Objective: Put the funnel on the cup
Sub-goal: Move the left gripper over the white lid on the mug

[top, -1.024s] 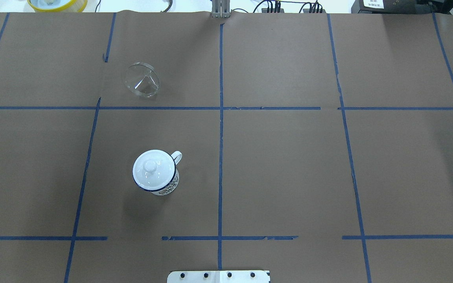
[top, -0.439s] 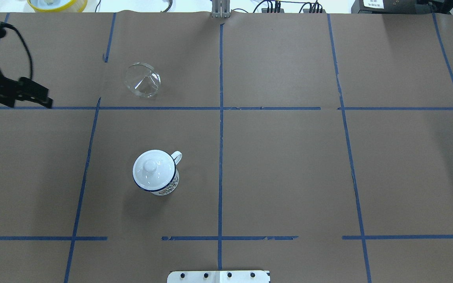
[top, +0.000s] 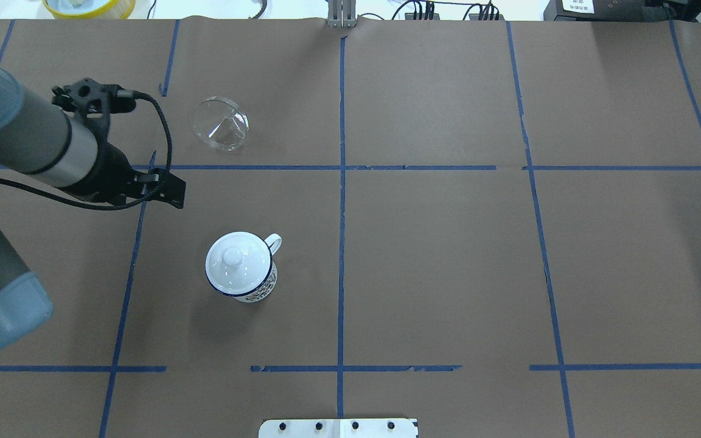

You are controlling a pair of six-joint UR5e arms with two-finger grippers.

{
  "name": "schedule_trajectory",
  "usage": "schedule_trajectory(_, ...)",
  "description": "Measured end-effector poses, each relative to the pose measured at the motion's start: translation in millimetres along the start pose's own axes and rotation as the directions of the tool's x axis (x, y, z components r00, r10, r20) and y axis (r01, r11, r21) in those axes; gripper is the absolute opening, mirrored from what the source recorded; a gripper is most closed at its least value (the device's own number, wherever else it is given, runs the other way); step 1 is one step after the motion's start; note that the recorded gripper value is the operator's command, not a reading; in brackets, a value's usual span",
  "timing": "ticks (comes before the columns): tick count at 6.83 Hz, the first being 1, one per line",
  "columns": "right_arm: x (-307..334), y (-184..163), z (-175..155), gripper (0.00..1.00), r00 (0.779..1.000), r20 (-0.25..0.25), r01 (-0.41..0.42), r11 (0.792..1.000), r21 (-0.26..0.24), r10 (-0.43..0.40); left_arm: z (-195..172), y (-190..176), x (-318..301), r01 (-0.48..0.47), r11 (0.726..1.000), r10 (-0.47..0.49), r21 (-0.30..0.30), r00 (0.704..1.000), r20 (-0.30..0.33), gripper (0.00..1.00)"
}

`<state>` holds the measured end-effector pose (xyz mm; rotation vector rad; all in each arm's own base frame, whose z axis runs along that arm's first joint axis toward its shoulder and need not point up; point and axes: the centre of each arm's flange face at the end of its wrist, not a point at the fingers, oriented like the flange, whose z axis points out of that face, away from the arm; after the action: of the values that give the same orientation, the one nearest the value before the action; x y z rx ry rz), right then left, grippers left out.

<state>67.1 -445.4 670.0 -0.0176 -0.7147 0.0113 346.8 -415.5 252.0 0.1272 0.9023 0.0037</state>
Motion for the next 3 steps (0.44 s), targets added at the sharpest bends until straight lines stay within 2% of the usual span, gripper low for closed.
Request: schedule_trajectory(3, 0.1, 0.0, 0.1, 1.00, 1.000, 0.000, 0.000, 1.000, 0.000, 0.000, 35.1, 29.5, 65.7, -0.010, 0.999, 0.010, -0.032, 1.000, 0.013, 1.00)
